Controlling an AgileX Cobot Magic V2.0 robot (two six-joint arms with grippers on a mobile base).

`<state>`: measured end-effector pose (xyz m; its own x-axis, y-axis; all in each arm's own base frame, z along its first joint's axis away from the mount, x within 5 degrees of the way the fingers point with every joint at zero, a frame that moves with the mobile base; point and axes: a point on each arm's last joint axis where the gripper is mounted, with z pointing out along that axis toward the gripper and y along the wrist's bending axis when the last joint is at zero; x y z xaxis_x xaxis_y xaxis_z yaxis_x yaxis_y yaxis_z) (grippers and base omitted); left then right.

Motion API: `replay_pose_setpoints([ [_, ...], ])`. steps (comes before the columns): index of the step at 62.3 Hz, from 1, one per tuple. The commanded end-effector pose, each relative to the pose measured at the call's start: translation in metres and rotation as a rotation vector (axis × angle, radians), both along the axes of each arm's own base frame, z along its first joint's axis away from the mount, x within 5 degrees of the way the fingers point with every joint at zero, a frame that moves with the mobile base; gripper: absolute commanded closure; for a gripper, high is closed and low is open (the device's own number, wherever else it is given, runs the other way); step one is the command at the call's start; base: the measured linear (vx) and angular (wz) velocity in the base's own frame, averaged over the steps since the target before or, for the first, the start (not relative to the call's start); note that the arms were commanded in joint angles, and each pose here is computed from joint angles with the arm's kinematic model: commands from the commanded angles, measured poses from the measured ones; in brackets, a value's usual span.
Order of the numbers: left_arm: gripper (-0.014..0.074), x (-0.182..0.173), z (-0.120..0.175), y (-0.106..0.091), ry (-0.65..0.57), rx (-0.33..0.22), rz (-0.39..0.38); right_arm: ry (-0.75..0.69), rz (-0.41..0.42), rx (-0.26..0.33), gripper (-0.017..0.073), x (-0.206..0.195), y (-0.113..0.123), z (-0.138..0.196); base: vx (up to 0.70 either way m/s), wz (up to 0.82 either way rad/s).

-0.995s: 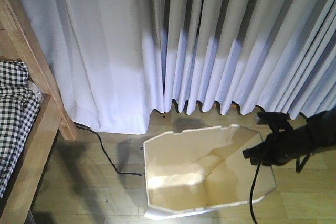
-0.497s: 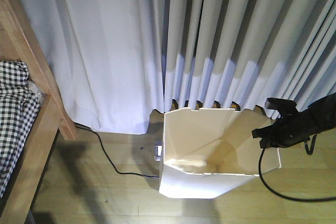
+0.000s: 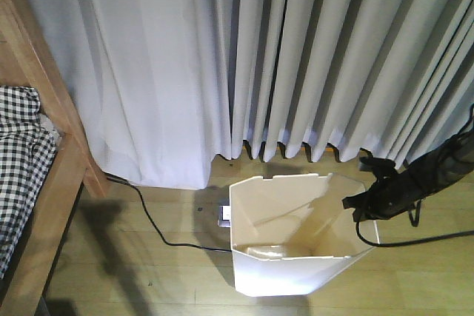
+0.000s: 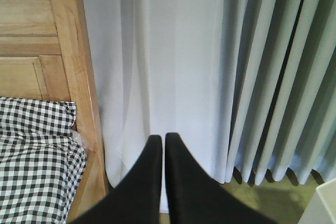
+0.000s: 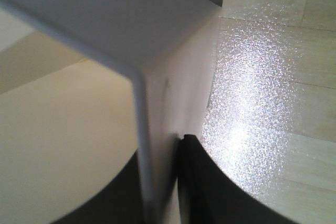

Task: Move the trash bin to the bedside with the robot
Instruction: 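Lower the held bin onto the floor next to the bed, then open the right gripper and lift it away from the bin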

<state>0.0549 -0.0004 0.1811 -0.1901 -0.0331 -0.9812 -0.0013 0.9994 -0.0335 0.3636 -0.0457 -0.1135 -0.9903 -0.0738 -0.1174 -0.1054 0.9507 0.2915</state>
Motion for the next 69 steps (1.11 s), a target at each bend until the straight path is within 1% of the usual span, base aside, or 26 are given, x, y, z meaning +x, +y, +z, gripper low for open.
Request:
replay_pose_setpoints([
  [1,0.06,0.001,0.001,0.0,-0.065,-0.008,-0.001,-0.024,-0.02,0.116,0.0498,0.02,0.005,0.017,0.0,0.0],
  [4,0.06,0.001,0.001,0.0,-0.065,-0.008,-0.001,-0.016,-0.031,0.123,0.0498,0.022,0.005,0.008,0.0,0.0],
  [9,0.06,0.001,0.001,0.0,-0.065,-0.008,-0.001,0.01,-0.076,0.129,0.0496,0.024,0.005,-0.008,0.0,0.0],
  [13,0.06,0.001,0.001,0.0,-0.065,-0.008,-0.001,0.031,-0.093,0.147,0.0493,0.025,0.006,-0.018,0.0,0.0],
  [17,0.06,0.001,0.001,0.0,-0.065,-0.008,-0.001,0.04,-0.069,0.162,0.0486,0.027,0.006,-0.028,0.0,0.0],
  [21,0.06,0.001,0.001,0.0,-0.065,-0.008,-0.001,0.045,-0.072,0.171,0.0475,0.03,0.006,-0.036,0.0,0.0],
  [30,0.06,0.001,0.001,0.0,-0.065,-0.008,-0.001,0.038,-0.066,0.165,0.0443,0.037,0.004,-0.049,0.0,0.0],
  [41,0.06,0.001,0.001,0.0,-0.065,-0.008,-0.001,0.047,-0.027,0.149,0.0419,0.041,0.006,-0.063,0.0,0.0],
  [44,0.06,0.001,0.001,0.0,-0.065,-0.008,-0.001,0.056,0.002,0.141,0.0417,0.042,0.01,-0.066,0.0,0.0],
  [49,0.06,0.001,0.001,0.0,-0.065,-0.008,-0.001,0.076,0.077,0.113,0.0416,0.043,0.02,-0.072,0.0,0.0],
  [52,0.06,0.001,0.001,0.0,-0.065,-0.008,-0.001,0.089,0.094,0.095,0.0414,0.044,0.025,-0.075,0.0,0.0],
  [57,0.06,0.001,0.001,0.0,-0.065,-0.008,-0.001,0.115,0.074,0.086,0.0408,0.046,0.031,-0.081,0.0,0.0],
  [69,0.06,0.001,0.001,0.0,-0.065,-0.008,-0.001,0.153,0.048,0.122,0.0381,0.049,0.035,-0.091,0.0,0.0],
])
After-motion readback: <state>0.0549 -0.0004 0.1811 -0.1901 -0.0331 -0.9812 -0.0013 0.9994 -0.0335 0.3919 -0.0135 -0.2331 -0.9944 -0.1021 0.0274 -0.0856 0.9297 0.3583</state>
